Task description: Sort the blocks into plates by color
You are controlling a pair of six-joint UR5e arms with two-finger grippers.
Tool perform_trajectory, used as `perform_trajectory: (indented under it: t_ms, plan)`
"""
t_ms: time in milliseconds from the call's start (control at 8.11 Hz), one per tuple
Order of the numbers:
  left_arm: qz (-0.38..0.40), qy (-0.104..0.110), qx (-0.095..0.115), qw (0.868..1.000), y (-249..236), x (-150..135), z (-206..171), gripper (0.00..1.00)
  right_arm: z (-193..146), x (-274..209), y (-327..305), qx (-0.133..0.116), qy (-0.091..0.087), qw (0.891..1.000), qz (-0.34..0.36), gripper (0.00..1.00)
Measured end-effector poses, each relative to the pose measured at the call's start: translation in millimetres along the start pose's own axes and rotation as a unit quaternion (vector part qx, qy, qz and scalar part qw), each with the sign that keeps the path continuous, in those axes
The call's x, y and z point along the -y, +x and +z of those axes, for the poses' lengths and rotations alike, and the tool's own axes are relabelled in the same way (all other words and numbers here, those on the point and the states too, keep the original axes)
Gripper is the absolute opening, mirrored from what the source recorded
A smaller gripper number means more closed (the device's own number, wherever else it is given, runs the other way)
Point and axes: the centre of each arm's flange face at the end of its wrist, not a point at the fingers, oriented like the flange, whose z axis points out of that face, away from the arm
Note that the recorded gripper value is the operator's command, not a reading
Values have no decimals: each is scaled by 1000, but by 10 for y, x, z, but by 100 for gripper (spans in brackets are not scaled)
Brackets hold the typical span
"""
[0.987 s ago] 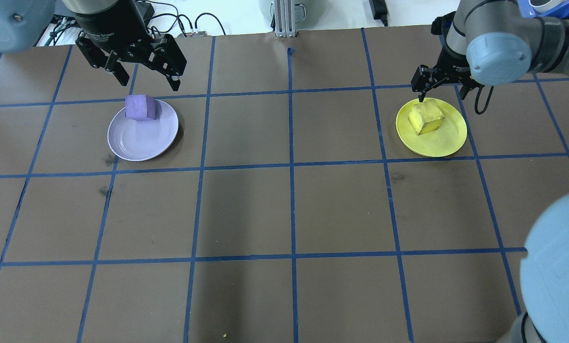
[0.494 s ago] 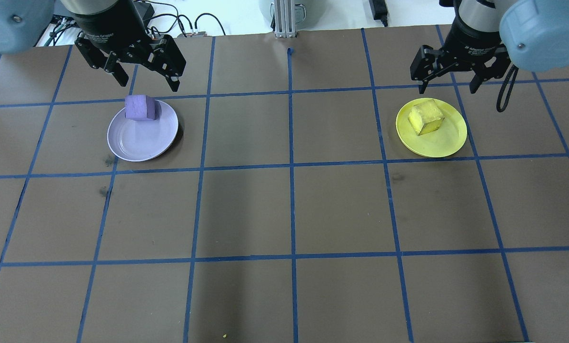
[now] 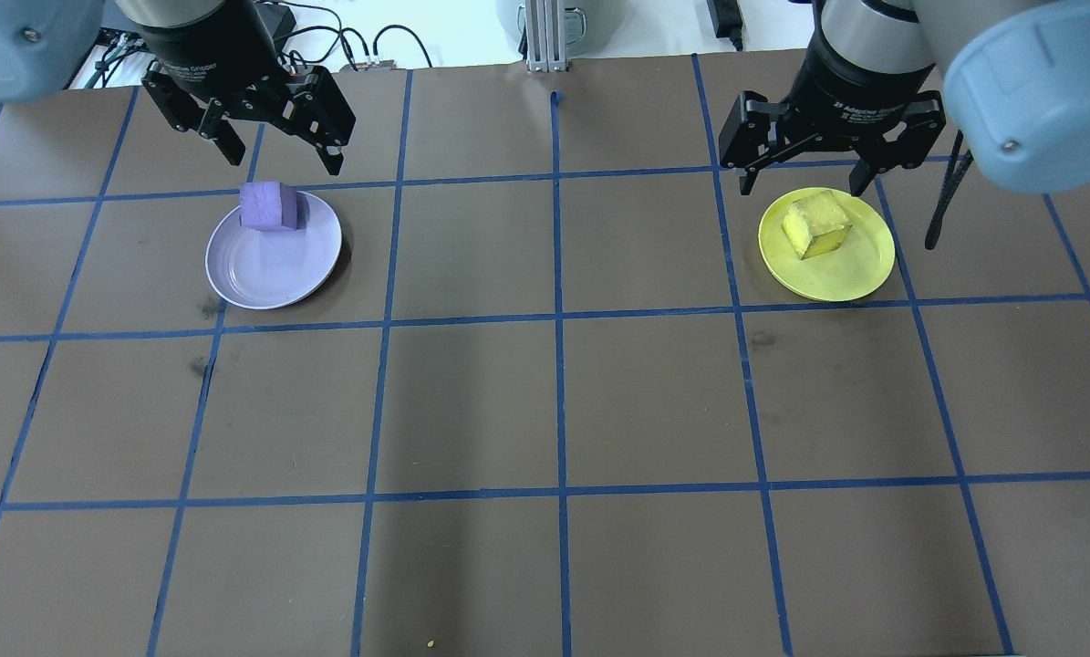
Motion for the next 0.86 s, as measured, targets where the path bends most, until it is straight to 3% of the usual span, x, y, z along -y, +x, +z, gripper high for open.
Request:
perform_trajectory:
  t_ms: [247,864]
  plan:
    - [0,0,0,1000,1,0,0,100,-84,-99,-44,8,4,1000,-5,100]
    - [0,0,0,1000,-1,0,-1,100,44,-123,-48,6,-6,1000,-12,100]
